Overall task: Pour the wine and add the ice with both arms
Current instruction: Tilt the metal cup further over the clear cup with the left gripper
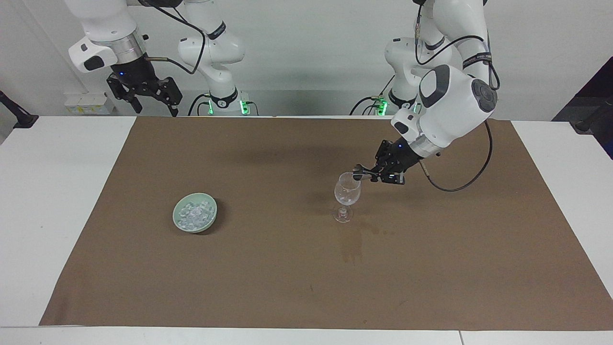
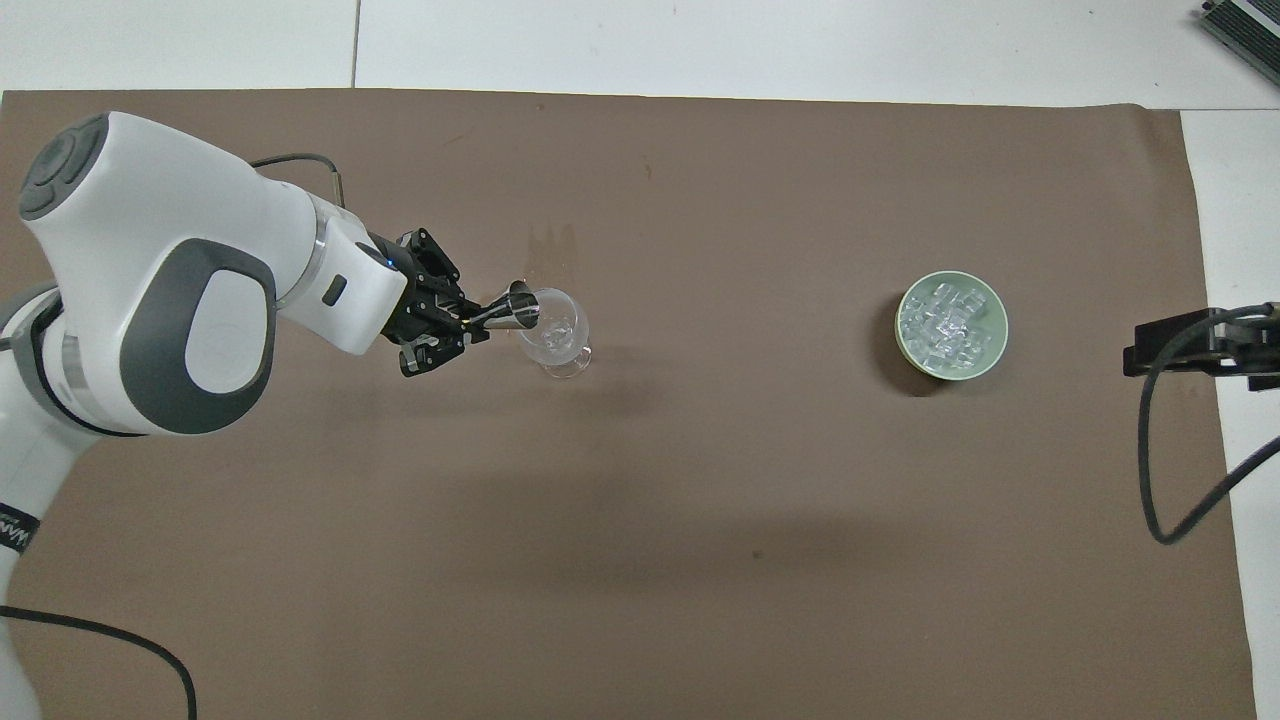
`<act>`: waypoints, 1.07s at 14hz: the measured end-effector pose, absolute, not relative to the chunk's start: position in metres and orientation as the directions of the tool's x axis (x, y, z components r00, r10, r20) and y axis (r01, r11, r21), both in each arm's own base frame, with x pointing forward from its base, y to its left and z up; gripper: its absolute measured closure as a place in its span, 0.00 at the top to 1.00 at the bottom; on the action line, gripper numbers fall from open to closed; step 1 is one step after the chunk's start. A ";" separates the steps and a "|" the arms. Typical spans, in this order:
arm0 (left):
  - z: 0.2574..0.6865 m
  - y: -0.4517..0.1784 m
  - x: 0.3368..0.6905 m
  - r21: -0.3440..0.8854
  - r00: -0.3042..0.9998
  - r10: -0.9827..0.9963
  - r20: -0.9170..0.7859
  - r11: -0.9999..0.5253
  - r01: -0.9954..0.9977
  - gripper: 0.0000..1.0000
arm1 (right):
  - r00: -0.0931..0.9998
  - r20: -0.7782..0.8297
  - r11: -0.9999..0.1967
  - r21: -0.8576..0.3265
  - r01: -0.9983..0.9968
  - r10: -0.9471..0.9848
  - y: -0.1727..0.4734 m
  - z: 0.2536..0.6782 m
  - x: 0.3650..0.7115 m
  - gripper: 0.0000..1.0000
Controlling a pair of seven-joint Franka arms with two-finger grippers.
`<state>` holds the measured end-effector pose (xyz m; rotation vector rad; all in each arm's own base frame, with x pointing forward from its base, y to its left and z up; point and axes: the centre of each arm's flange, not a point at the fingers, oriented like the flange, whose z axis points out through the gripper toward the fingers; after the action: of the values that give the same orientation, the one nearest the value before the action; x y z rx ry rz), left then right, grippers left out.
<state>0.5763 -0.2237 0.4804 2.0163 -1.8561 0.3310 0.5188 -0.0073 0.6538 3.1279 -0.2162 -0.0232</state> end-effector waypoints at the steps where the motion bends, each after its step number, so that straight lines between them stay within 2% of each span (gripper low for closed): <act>1: 0.481 -0.226 0.576 0.117 0.103 -0.904 0.414 -0.059 -0.991 0.21 | 0.990 -0.014 -0.990 0.007 -0.138 -0.138 -0.007 0.654 0.519 1.00; 7: 0.498 -0.232 0.576 0.104 0.124 -0.926 0.356 -0.093 -0.990 0.21 | 0.990 -0.014 -0.990 0.007 -0.138 -0.138 -0.007 0.654 0.519 1.00; 15: 0.499 -0.246 0.569 0.098 0.127 -0.944 0.304 -0.102 -0.990 0.21 | 0.990 -0.014 -0.990 0.007 -0.138 -0.138 -0.007 0.654 0.519 1.00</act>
<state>0.5694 -0.2461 0.4994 2.1319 -1.8941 0.2381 0.5188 -0.0073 0.6538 3.1279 -0.2162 -0.0232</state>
